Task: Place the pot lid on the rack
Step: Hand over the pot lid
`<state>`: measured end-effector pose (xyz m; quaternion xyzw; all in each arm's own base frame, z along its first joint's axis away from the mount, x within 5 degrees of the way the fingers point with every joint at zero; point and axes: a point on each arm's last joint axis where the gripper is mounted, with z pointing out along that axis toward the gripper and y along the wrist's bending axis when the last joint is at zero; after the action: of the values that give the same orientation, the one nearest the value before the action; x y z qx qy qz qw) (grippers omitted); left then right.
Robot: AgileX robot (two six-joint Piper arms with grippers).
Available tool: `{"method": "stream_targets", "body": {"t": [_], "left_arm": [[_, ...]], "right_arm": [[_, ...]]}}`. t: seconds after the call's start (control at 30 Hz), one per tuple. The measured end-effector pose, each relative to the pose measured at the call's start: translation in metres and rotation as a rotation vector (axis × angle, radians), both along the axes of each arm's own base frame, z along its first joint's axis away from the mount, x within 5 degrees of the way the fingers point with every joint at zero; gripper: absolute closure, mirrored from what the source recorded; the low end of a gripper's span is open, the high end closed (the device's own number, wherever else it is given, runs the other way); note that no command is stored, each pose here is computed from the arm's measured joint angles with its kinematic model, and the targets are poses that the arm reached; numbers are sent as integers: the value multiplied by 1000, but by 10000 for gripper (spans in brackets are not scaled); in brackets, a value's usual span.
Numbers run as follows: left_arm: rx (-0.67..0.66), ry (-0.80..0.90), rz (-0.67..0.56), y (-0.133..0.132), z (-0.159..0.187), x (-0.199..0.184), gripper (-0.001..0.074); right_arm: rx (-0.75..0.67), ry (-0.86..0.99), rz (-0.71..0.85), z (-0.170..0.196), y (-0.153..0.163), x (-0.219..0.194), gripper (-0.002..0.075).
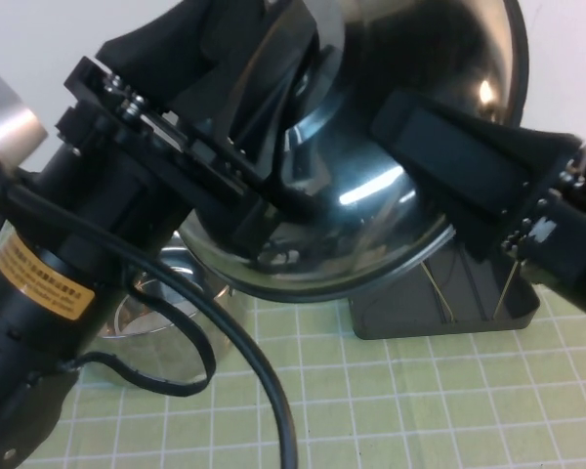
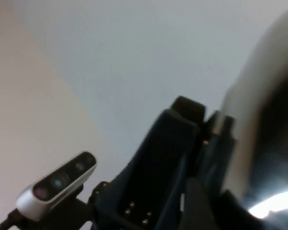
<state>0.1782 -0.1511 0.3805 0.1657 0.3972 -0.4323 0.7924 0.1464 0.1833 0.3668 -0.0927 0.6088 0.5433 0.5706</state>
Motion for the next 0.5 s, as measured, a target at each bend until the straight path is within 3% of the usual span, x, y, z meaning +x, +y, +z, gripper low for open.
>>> {"method": "stream_targets", "body": {"t": [0.17, 0.33, 0.4, 0.5], "left_arm": [[34, -21, -28, -3, -1, -2, 416], [44, -45, -55, -5, -1, -6, 397], [60, -48, -52, -6, -1, -6, 307], [69, -61, -56, -6, -2, -7, 129]], "right_arm": [[71, -89, 28, 6, 5, 0, 517], [97, -164, 54, 10, 6, -5, 556], [96, -183, 55, 11, 6, -5, 610], [82, -187, 50, 10, 7, -5, 605]]}}
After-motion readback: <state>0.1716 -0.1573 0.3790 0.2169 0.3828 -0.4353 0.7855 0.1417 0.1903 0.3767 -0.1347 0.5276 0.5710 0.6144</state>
